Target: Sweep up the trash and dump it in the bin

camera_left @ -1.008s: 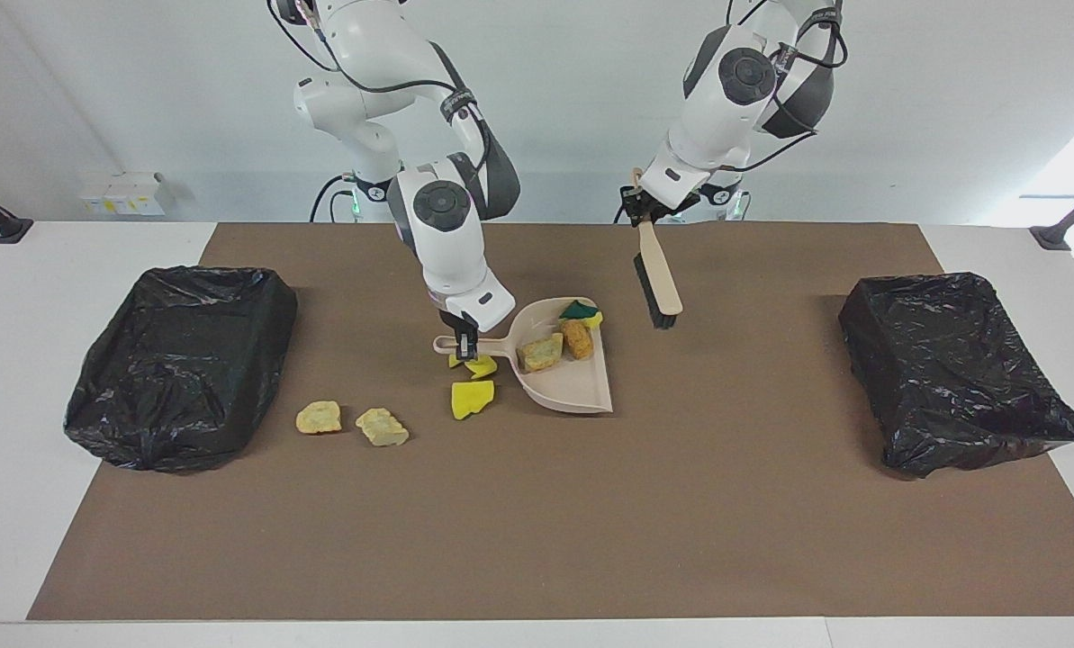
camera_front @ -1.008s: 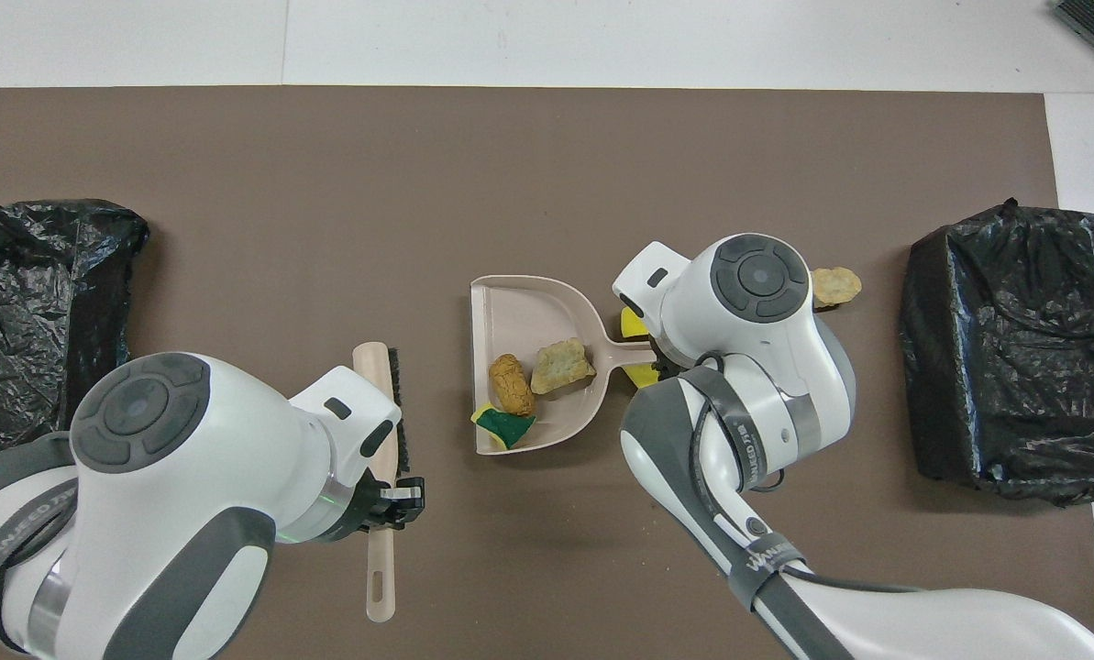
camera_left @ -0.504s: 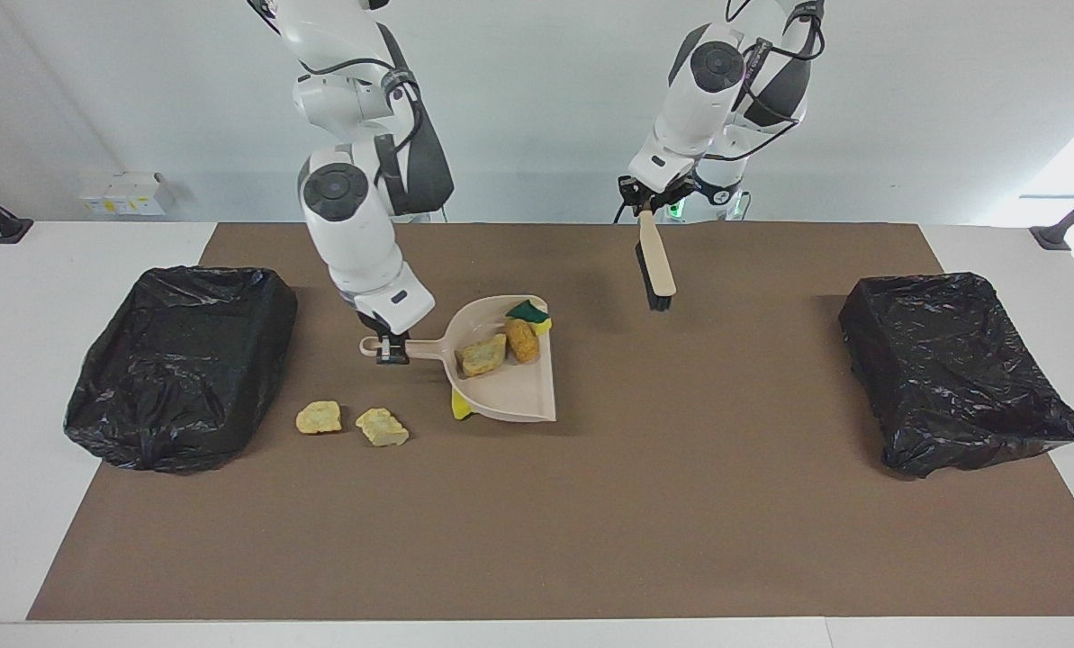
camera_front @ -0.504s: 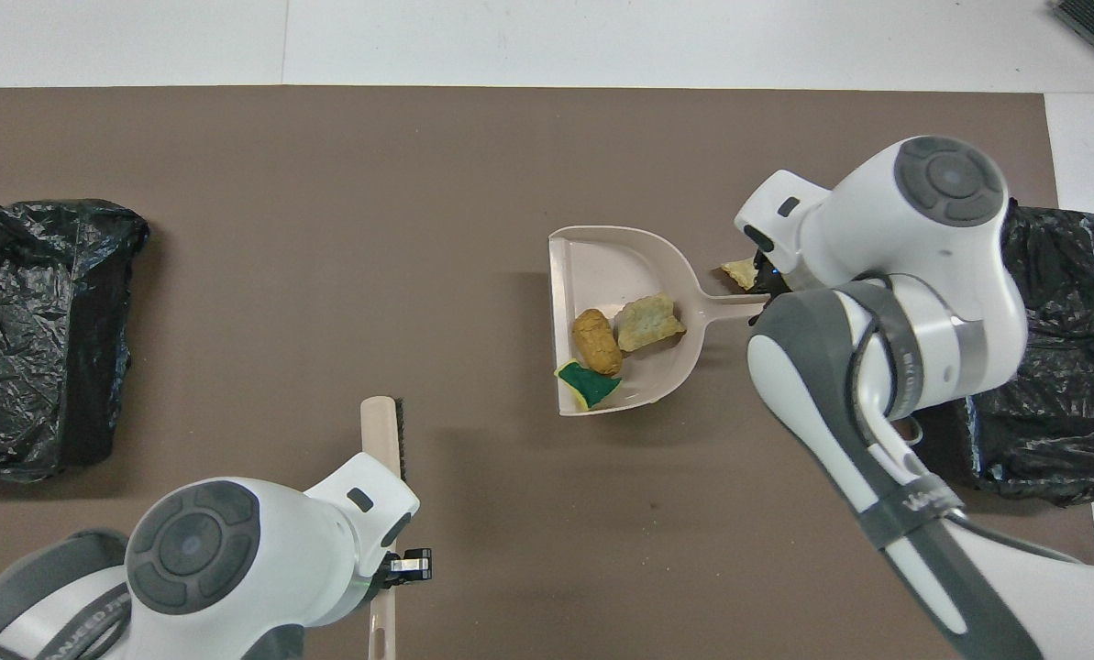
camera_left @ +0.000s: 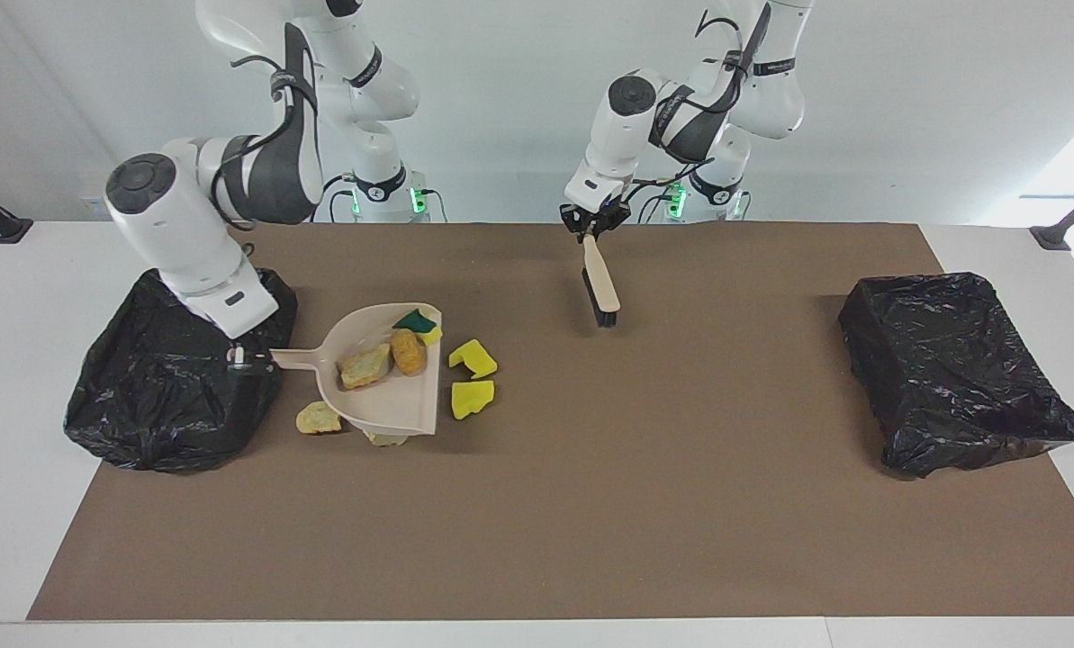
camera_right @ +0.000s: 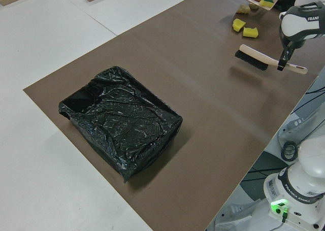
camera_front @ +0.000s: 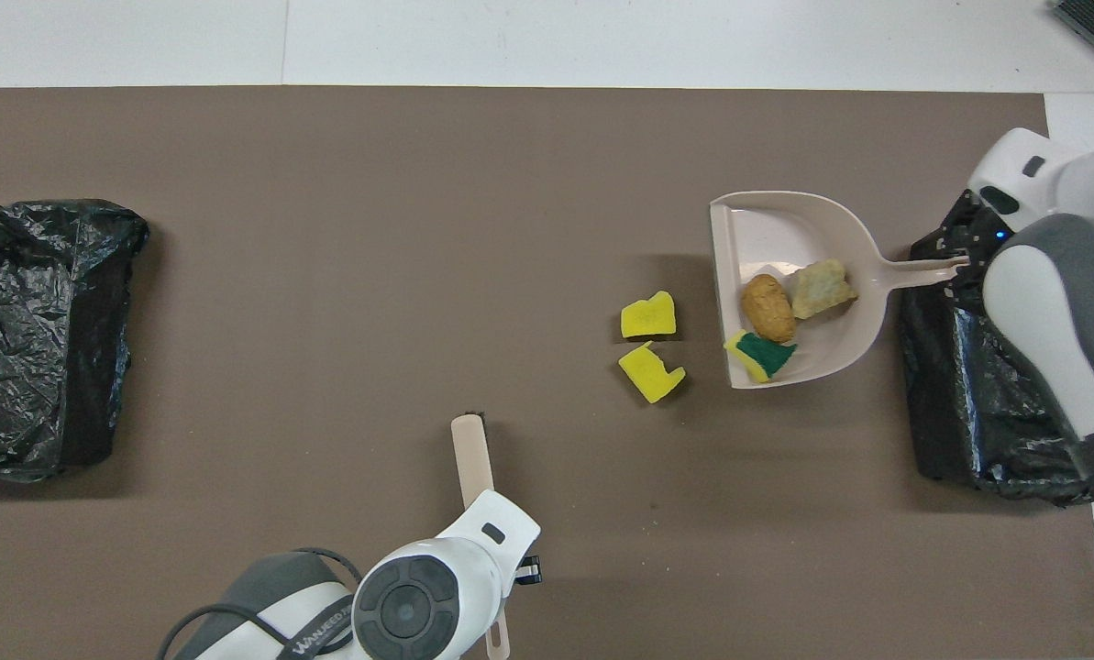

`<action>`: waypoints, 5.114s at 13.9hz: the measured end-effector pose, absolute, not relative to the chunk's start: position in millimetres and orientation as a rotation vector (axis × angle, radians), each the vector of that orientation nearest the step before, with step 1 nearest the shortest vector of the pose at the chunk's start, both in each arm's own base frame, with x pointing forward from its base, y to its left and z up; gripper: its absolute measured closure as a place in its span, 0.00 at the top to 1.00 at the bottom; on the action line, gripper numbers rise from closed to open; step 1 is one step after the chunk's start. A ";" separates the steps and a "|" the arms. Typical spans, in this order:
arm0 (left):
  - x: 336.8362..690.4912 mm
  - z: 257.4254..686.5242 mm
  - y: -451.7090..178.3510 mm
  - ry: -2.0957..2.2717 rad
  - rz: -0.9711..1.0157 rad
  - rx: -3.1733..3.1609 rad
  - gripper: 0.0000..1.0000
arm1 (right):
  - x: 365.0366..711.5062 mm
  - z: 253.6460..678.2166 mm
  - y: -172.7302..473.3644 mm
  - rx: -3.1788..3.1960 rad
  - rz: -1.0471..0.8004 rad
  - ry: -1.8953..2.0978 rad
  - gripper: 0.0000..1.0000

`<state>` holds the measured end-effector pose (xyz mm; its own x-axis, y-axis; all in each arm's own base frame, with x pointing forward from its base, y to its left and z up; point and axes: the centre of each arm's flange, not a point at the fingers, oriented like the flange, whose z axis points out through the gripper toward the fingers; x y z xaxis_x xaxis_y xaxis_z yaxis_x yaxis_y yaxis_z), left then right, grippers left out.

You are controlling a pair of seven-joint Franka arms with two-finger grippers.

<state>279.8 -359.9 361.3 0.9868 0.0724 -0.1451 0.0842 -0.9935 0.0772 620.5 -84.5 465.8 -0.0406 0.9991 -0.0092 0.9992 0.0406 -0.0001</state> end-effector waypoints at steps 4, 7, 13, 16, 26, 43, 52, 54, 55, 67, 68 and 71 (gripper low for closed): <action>274.0 347.2 -373.3 0.118 -0.229 3.038 0.26 | 591.8 482.9 -217.4 2.145 -0.088 2.217 0.32; 265.6 345.6 -379.6 0.076 -0.240 3.039 0.26 | 563.1 491.3 -288.7 2.154 -0.154 2.169 0.32; 260.2 339.3 -385.3 0.028 -0.241 3.042 0.26 | 529.1 518.6 -344.0 2.105 -0.486 2.000 0.32; 264.5 338.0 -385.6 0.041 -0.222 3.031 0.43 | 535.7 511.7 -326.7 2.094 -0.637 1.819 0.32; 390.3 385.7 -314.5 0.311 -0.104 2.931 1.00 | 532.7 583.6 -262.4 1.861 -0.779 1.649 0.32; 498.7 479.3 -35.4 0.156 -0.064 3.060 1.00 | 510.5 604.0 -203.6 1.730 -0.717 1.589 0.32; 502.4 593.9 -23.2 0.125 -0.083 3.056 1.00 | 515.5 568.0 -117.6 2.259 -0.423 1.559 0.32; 499.2 618.2 -18.6 0.130 -0.078 3.056 1.00 | 516.5 564.8 -104.7 2.376 -0.358 1.454 0.32; 498.0 627.1 -17.0 0.131 -0.071 3.063 1.00 | 517.1 563.2 -100.2 2.430 -0.329 1.388 0.32; 497.5 636.7 -13.7 0.129 -0.059 3.095 1.00 | 555.4 503.2 72.2 3.053 -0.091 0.504 0.32; 497.5 636.4 -13.7 0.129 -0.060 3.095 1.00 | 558.9 496.3 90.8 3.066 -0.076 0.447 0.32; 497.4 635.3 -13.5 0.129 -0.064 3.095 1.00 | 562.3 474.0 165.3 3.137 -0.032 0.245 0.32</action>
<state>497.4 -13.5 635.3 0.9957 0.0825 -0.0429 0.0843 -0.9956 0.0416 562.3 165.3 474.0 0.9877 0.1551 -0.0198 0.1550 -0.9879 -0.0068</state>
